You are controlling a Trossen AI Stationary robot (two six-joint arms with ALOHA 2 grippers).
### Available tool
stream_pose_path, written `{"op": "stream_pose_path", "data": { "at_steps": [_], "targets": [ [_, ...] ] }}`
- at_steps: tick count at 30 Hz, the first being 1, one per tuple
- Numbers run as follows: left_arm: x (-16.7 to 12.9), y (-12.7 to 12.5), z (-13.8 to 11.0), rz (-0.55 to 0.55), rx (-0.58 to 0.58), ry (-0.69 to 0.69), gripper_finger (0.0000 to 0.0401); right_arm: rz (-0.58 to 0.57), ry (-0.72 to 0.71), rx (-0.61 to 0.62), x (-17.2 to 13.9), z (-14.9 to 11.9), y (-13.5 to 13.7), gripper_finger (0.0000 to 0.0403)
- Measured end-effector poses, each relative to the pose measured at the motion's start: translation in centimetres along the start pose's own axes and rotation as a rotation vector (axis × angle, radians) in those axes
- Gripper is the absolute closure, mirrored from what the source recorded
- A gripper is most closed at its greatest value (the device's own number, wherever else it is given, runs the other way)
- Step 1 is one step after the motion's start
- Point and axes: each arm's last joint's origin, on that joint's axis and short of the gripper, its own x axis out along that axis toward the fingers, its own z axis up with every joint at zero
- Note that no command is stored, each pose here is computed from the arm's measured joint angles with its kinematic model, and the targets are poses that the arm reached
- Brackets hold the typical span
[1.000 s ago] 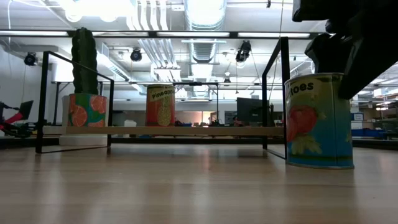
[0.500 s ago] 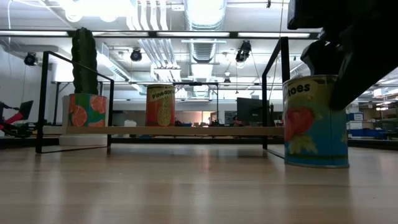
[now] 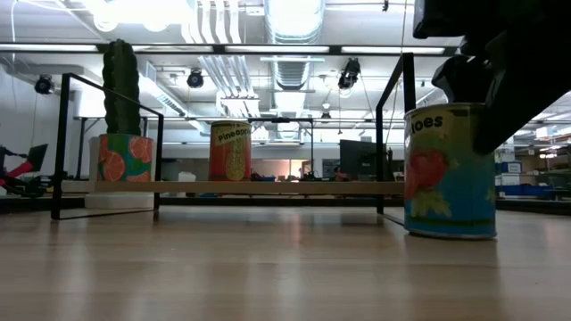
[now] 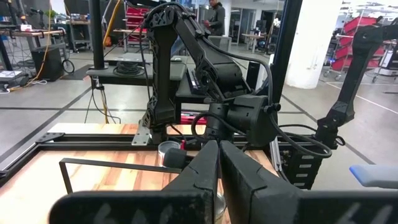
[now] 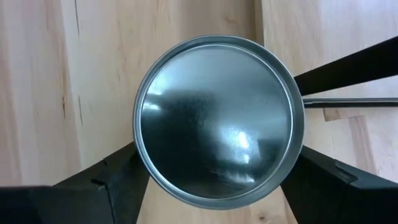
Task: Pick and place cans onto a shelf
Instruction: Put the canned tomatoes on the shelf
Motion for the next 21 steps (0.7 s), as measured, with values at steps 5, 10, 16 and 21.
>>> {"op": "stream_pose_path", "data": {
  "at_steps": [5, 10, 16, 21],
  "targets": [
    [0.0, 0.0, 0.0, 0.0, 0.0, 0.0, 0.0401, 0.056, -0.012, 0.009, -0.6, 0.5, 0.3, 0.0108],
    [0.0, 0.0, 0.0, 0.0, 0.0, 0.001, 0.0401, 0.118, -0.039, 0.033, -1.9, 1.9, 0.9, 0.0108],
    [-0.2, 0.0, 0.2, 0.0, 0.038, -0.006, 0.0401, 0.158, -0.099, 0.053, -3.6, 3.6, 1.5, 0.0108],
    [-0.8, 0.1, 0.7, -0.002, 0.047, -0.026, 0.0401, 0.183, -0.154, 0.029, -4.9, 5.0, 1.9, 0.0108]
  ]
}}
